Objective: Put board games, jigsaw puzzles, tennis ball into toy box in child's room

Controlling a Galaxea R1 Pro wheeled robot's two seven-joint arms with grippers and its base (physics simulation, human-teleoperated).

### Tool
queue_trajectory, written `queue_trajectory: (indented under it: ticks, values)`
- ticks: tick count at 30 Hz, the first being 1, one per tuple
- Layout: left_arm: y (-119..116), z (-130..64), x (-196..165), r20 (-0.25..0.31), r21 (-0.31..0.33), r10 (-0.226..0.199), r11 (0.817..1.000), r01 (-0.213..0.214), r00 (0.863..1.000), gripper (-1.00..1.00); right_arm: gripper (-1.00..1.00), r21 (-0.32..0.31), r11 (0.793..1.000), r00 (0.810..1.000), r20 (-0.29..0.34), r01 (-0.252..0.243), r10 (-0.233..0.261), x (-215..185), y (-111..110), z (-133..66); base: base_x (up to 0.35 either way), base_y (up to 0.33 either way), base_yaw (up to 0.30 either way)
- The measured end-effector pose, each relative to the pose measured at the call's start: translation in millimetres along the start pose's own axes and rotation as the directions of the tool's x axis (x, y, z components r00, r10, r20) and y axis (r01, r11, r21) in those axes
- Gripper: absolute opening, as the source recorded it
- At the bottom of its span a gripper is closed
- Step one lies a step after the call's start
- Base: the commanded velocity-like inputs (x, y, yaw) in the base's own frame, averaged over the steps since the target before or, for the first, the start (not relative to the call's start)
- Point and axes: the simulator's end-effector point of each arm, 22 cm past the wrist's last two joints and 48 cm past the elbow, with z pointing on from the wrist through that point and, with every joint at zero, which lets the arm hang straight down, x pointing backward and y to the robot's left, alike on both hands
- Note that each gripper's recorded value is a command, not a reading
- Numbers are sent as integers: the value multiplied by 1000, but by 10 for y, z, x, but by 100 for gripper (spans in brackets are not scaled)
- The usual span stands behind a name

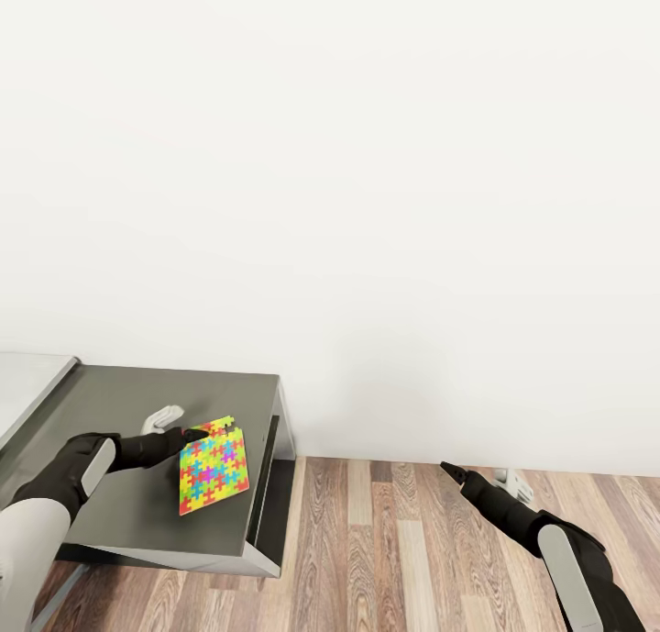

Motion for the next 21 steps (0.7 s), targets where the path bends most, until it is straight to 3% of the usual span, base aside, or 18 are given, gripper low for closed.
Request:
queue_trajectory:
  ticks: [7, 21]
  values:
    - [-94, 59, 125, -47, 16, 56, 998, -56, 997, 100, 100, 1, 1000, 1000, 1, 1, -1, -4, -3, -1, 0, 0, 0]
    - [-164, 70, 156, -57, 42, 67, 997, -64, 996, 100, 100, -1, 1000, 1000, 1, 0, 0, -5, 1, -2, 0, 0, 0]
